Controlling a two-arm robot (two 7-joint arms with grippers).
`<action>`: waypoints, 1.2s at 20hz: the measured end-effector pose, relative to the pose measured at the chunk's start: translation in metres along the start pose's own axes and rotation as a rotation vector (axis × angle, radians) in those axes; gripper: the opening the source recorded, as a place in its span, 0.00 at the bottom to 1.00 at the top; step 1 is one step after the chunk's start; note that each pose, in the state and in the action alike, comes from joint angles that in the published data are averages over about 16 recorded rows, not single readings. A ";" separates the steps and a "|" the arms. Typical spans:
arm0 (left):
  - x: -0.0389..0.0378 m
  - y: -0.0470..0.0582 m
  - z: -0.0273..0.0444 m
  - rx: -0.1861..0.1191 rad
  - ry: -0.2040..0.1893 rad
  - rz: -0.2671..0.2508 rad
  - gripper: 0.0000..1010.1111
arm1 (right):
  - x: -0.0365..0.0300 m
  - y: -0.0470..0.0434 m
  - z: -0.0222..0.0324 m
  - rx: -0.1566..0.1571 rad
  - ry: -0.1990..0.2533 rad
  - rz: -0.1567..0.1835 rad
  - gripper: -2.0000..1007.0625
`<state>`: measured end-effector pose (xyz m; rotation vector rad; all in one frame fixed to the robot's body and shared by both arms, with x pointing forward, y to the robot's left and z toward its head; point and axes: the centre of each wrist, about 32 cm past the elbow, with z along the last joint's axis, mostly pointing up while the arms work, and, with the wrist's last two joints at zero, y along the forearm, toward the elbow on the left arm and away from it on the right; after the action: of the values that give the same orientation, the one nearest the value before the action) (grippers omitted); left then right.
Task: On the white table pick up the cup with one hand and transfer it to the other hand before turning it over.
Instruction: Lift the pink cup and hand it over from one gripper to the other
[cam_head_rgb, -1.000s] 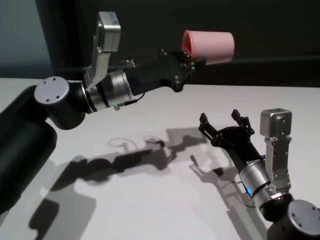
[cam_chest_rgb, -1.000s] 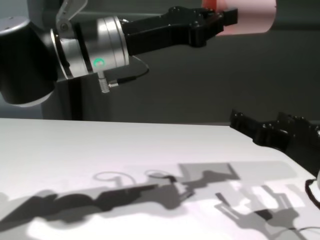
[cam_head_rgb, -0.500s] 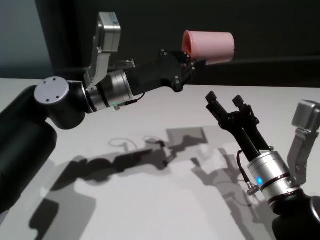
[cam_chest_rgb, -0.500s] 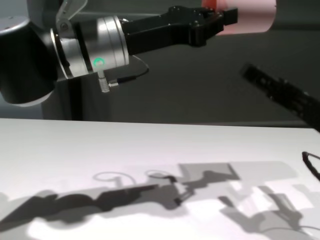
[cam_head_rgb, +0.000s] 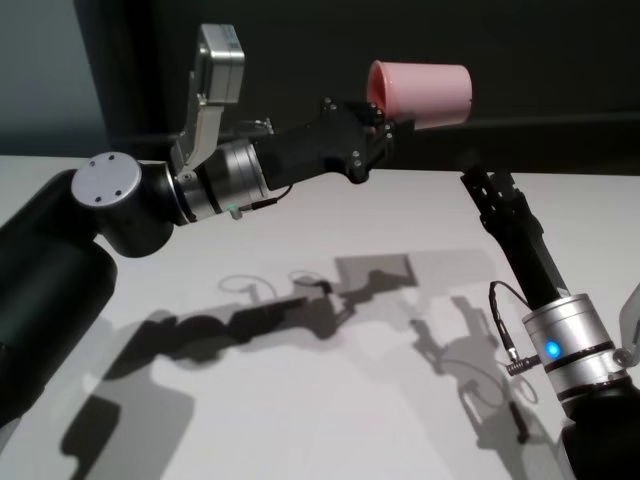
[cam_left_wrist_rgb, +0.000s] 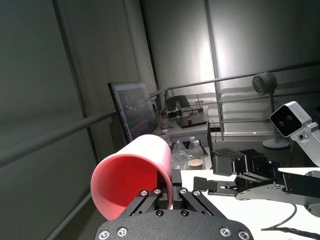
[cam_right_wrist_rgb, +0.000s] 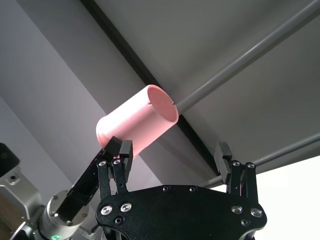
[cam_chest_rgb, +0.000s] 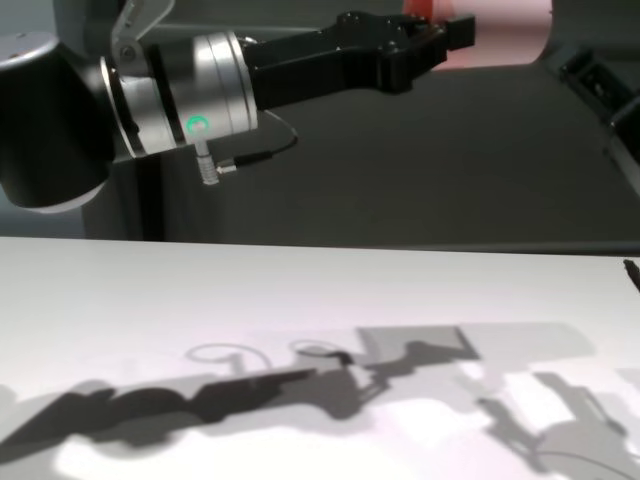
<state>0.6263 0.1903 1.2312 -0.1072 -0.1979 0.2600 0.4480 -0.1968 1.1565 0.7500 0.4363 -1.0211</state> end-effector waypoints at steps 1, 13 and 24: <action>0.0000 0.000 0.0000 0.000 0.000 0.000 0.05 | 0.0013 0.0004 0.0002 0.008 0.025 0.009 0.99; 0.0000 0.000 0.0000 0.000 0.000 0.000 0.05 | 0.0140 0.0128 -0.0029 0.087 0.261 0.099 0.99; 0.0000 0.000 0.0000 0.000 0.000 0.000 0.05 | 0.0207 0.0303 -0.0103 0.128 0.361 0.148 0.99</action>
<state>0.6263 0.1903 1.2312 -0.1074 -0.1982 0.2602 0.4847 -0.1923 1.1469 1.0726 0.6198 -0.7800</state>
